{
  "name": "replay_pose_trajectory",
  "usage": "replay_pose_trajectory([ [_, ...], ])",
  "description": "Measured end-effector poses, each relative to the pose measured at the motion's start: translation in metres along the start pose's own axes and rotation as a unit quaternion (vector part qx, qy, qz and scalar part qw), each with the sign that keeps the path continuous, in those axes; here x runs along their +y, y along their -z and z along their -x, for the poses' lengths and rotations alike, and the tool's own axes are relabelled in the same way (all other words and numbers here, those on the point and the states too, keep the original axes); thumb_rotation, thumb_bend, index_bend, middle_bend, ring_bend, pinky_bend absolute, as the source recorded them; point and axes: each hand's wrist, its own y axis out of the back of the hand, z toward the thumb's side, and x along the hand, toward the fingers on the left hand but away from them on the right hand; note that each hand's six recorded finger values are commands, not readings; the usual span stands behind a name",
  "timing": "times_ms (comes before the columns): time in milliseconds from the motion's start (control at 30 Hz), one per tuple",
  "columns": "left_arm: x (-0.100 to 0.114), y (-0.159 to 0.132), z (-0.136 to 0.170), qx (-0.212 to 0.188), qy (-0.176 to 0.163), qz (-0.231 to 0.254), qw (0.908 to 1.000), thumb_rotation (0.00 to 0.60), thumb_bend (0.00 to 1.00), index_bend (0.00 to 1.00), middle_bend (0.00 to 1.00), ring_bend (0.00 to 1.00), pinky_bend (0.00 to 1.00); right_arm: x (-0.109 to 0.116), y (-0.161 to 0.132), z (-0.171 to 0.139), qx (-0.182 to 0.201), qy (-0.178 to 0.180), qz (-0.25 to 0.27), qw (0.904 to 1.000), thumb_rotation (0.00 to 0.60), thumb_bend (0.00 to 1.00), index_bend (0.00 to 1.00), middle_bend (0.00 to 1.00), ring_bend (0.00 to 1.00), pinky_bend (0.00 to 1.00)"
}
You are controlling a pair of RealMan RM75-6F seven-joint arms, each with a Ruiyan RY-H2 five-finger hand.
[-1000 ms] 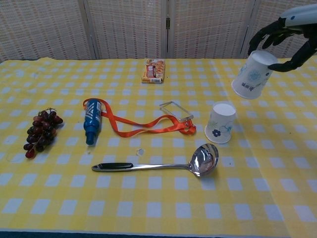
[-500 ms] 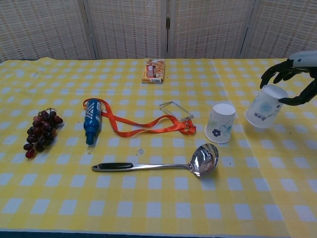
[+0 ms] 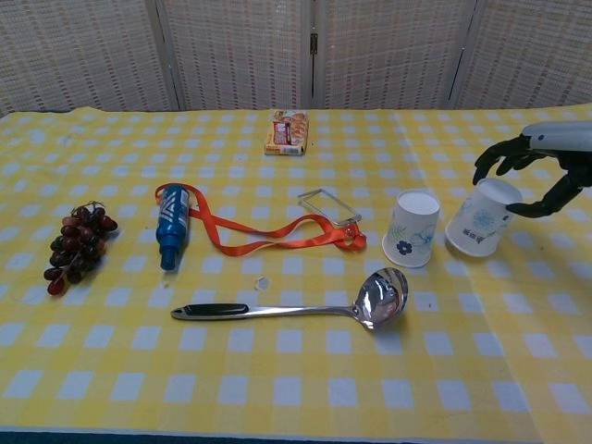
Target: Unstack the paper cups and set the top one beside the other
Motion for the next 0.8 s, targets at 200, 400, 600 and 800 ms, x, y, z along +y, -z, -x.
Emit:
replay_pose_trajectory([
  [200, -0.001, 0.001, 0.0, 0.0, 0.001, 0.001, 1.0, 0.6, 0.29, 0.1, 0.0, 0.0, 0.0, -0.003, -0.001, 0.0, 0.001, -0.002, -0.004, 1.0, 0.6, 0.45, 0.21, 0.11, 0.16, 0.12],
  [400, 0.0, 0.002, 0.0, 0.001, -0.002, 0.003, 1.0, 0.6, 0.29, 0.1, 0.0, 0.0, 0.0, -0.001, -0.002, -0.004, 0.004, 0.005, -0.005, 1.0, 0.6, 0.45, 0.01, 0.1, 0.16, 0.11],
  [600, 0.0, 0.003, -0.002, -0.002, -0.002, 0.004, 1.0, 0.6, 0.29, 0.1, 0.0, 0.0, 0.0, 0.013, 0.003, -0.019, 0.005, 0.038, 0.003, 0.9992, 0.6, 0.45, 0.01, 0.1, 0.16, 0.11],
  [800, -0.001, 0.002, -0.003, -0.004, -0.007, 0.005, 1.0, 0.6, 0.29, 0.1, 0.0, 0.0, 0.0, 0.028, 0.018, -0.048, -0.006, 0.104, -0.001, 0.9945, 0.6, 0.45, 0.01, 0.1, 0.16, 0.11],
])
